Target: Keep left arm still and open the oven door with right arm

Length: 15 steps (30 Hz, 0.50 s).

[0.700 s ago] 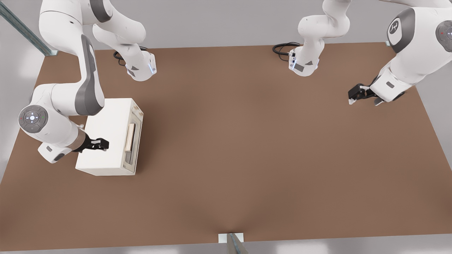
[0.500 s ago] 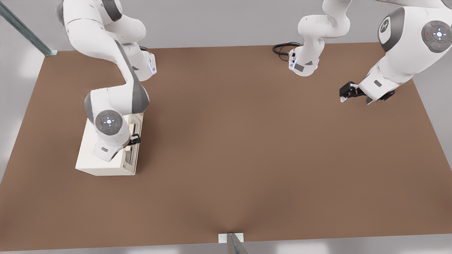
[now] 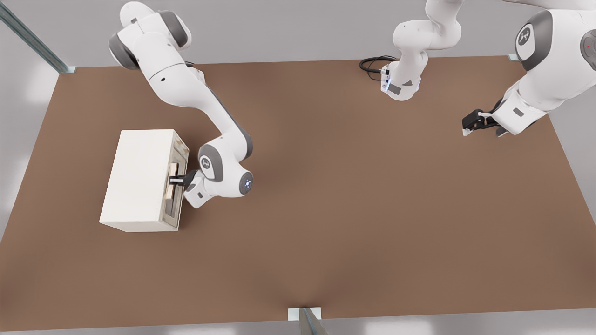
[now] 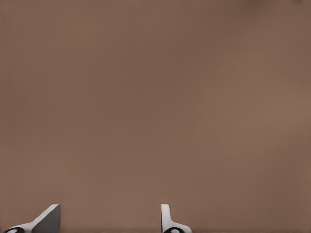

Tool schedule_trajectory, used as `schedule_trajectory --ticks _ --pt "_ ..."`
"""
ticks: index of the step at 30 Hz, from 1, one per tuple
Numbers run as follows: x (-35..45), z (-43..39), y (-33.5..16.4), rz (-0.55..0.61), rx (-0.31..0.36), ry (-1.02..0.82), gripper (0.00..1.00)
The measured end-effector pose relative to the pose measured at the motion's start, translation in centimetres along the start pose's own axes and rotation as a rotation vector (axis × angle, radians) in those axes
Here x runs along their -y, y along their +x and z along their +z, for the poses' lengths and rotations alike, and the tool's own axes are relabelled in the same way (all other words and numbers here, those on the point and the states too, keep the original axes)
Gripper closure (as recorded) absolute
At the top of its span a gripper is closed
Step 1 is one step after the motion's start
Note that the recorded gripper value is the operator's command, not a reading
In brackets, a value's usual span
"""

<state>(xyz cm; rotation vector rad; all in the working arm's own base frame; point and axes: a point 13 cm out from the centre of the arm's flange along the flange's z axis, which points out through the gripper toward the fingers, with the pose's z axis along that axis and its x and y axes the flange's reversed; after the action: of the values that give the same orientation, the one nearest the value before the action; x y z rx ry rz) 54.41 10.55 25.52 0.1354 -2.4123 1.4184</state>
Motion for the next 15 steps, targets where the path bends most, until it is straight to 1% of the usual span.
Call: schedule_trajectory --ticks 6,15 --pt "-1.6 2.3 -0.6 0.137 -0.047 0.040 0.79" --pt "-3.0 3.5 -1.3 0.274 -0.054 0.047 0.79"
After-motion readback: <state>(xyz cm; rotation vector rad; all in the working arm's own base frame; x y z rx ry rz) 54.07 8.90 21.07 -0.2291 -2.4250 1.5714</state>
